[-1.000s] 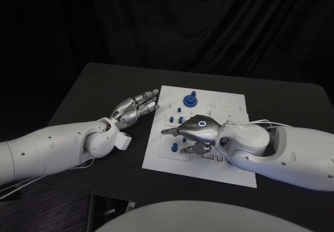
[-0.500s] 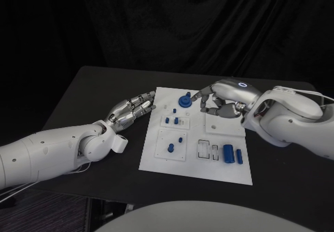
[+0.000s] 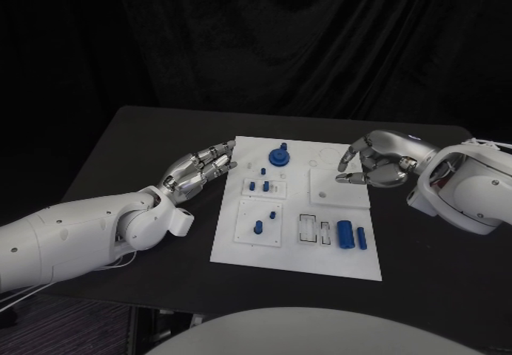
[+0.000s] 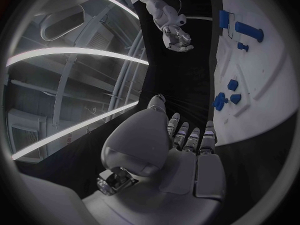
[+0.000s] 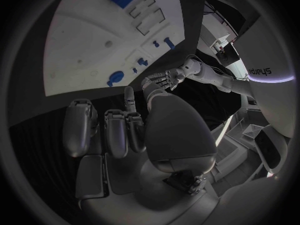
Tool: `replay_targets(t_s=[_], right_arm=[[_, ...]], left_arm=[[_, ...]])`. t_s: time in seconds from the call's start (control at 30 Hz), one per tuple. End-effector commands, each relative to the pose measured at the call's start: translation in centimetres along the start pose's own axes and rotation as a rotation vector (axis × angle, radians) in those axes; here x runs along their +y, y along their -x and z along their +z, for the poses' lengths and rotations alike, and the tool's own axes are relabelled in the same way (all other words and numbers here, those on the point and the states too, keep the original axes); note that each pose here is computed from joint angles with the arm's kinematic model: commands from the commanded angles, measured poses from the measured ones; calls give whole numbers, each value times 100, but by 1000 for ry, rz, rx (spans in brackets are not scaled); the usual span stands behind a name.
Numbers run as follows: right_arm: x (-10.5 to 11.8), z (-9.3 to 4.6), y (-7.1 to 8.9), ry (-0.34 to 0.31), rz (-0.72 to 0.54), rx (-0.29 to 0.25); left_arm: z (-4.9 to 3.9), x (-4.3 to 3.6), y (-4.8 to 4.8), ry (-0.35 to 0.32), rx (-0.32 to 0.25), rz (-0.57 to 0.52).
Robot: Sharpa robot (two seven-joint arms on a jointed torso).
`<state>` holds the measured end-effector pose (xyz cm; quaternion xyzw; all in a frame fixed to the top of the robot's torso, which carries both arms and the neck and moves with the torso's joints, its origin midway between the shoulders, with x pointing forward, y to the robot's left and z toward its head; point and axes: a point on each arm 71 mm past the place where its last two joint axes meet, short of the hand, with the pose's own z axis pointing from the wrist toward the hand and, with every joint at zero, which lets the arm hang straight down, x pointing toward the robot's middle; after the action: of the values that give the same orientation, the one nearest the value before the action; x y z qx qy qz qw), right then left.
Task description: Assemble the parts on the task board
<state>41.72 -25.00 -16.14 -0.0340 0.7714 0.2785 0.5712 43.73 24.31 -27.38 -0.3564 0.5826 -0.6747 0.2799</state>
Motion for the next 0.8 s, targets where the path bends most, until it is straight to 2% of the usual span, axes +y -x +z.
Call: replay_targets(t_s=[0.03, 0.23, 0.47, 0.8], right_arm=[[-98, -62, -108, -123, -83, 64], [-159, -173, -282, -197, -112, 125], [-147, -264, -458, -245, -111, 201], [-122, -345, -634, -280, -97, 248]], left_arm=[[3, -69, -9, -89, -2, -4], [6, -65, -9, -86, 0, -6], [10, -60, -6, -83, 3, -8], [10, -57, 2, -81, 5, -10]])
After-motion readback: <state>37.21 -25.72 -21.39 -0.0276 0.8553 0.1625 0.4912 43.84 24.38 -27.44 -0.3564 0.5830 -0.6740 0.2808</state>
